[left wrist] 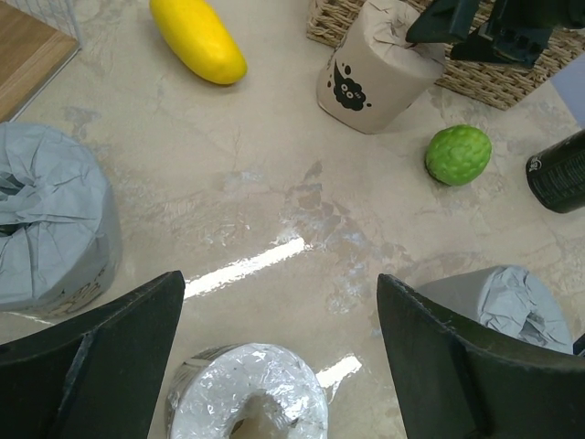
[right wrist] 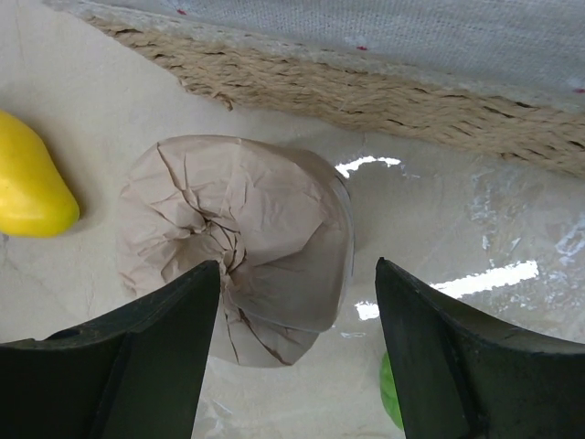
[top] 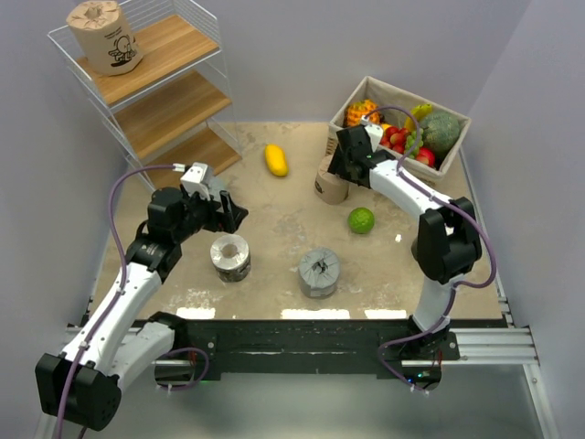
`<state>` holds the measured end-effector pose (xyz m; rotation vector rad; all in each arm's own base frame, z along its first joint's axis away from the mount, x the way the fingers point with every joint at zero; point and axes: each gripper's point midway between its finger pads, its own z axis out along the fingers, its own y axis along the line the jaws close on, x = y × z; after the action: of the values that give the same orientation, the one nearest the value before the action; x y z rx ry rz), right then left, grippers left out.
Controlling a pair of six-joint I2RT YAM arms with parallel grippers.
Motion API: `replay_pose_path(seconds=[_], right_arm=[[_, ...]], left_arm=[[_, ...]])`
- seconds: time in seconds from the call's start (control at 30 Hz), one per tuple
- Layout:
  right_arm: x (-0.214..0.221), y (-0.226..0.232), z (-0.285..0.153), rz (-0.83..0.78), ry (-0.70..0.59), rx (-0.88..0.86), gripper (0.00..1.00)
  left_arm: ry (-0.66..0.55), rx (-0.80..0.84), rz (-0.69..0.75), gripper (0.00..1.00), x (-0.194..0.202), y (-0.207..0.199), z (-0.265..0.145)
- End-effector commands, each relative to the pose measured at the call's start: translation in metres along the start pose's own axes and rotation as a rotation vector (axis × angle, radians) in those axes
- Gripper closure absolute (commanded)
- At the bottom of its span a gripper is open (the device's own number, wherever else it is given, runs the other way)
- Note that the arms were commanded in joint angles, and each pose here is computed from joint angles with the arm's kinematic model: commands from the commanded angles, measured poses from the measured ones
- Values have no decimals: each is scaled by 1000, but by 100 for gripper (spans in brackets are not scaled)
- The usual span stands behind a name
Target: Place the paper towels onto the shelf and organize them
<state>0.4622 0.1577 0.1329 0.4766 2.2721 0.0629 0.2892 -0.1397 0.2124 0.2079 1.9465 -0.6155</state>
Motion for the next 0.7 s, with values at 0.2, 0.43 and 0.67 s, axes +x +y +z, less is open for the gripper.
replay_pose_path(seconds=[0.2,0.43,0.67], right_arm=[[-21,10,5,102,-84,-5,31],[-5,13,14,97,-46,-30,36],[2,7,16,82,-23,-11,39]], left_arm=[[-54,14,27,8,-13,-5,-2],[-55,8,29,8,-13,-4,-2],[-55,1,32,8,-12,-3,-3]])
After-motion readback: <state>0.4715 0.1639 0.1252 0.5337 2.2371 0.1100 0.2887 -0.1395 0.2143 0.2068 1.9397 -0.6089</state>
